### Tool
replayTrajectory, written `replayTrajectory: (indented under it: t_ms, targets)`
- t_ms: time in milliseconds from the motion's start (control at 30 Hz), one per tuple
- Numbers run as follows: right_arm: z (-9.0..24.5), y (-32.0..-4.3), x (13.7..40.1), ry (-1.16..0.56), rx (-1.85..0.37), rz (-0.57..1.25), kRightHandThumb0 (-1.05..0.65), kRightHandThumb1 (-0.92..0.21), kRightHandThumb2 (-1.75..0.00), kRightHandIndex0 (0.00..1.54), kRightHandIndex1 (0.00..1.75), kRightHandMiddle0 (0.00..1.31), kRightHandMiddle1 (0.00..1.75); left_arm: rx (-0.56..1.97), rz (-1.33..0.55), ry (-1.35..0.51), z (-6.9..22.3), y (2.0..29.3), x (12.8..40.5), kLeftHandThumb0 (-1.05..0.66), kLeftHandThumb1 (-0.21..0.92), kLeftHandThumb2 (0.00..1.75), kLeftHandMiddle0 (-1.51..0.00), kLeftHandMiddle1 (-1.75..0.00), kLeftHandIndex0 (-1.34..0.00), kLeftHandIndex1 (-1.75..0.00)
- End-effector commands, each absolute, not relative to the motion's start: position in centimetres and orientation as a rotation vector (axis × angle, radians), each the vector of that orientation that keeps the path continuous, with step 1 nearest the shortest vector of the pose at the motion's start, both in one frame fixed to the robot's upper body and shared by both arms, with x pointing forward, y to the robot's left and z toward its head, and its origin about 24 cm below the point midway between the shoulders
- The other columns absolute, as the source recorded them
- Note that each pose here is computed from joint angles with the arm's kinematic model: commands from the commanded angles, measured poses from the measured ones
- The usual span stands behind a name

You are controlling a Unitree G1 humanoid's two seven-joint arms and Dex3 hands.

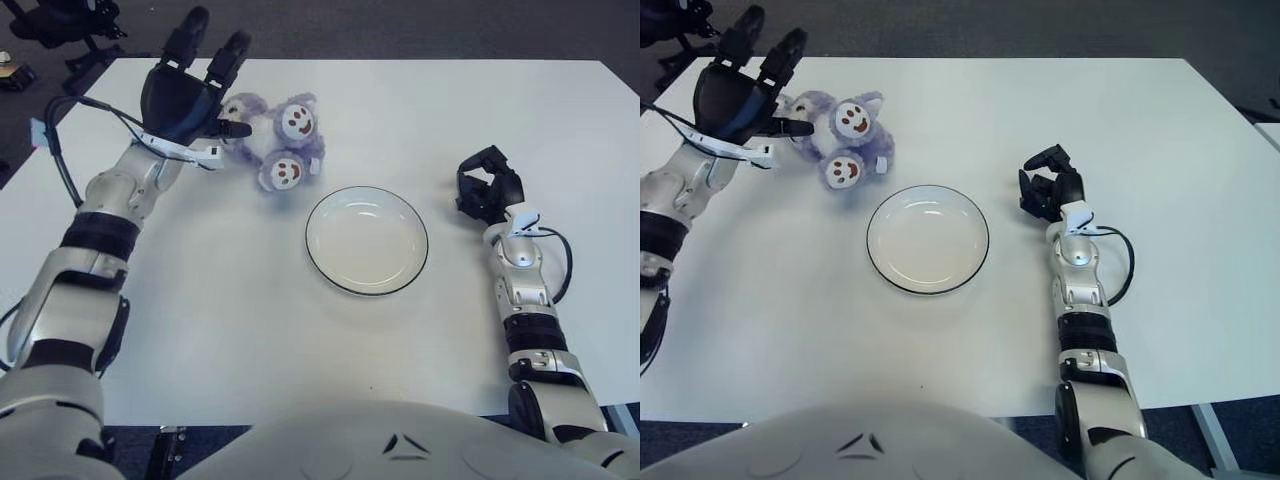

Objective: Put the doll into the plate.

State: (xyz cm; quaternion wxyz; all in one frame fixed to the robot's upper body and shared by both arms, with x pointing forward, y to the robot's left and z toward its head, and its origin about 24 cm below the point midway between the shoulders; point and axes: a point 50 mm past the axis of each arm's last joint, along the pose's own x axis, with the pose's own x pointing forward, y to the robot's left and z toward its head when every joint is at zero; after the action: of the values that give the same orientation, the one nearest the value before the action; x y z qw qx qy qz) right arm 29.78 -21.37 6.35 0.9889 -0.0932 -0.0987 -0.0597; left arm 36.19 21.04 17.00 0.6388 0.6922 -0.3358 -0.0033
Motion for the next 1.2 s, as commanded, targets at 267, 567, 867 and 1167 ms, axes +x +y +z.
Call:
replayTrajectory:
  t_ms: [267, 567, 867, 1167]
  targets:
    - [4.9, -21.7, 29.2, -0.132, -0.182, -0.124, -0.38, -0.69, -0.80, 1.05, 1.75, 0.36, 1.72, 1.762, -0.304, -0.674, 16.9, 19.9, 37.6, -0.86, 0.92, 0.20, -0.31, -0.02, -0.24, -0.02]
    - [4.9, -21.8, 29.1, -0.134, -0.182, -0.123, -0.38, -0.69, -0.80, 1.05, 1.75, 0.36, 1.72, 1.732, -0.434, -0.589, 16.9, 19.5, 38.2, -0.91, 0.92, 0.26, -0.32, -0.01, -0.24, -0.02]
    - [4.9, -21.9, 29.1, -0.135, -0.180, -0.122, -0.38, -0.70, -0.80, 1.05, 1.75, 0.36, 1.72, 1.652, -0.664, -0.416, 17.2, 18.7, 38.7, -1.04, 0.92, 0.39, -0.36, -0.02, -0.26, -0.02]
    - [5.0, -21.9, 29.1, -0.138, -0.179, -0.120, -0.38, -0.70, -0.80, 1.05, 1.75, 0.36, 1.73, 1.687, -0.785, -0.335, 17.3, 18.2, 38.8, -1.05, 0.92, 0.32, -0.37, -0.01, -0.26, -0.02]
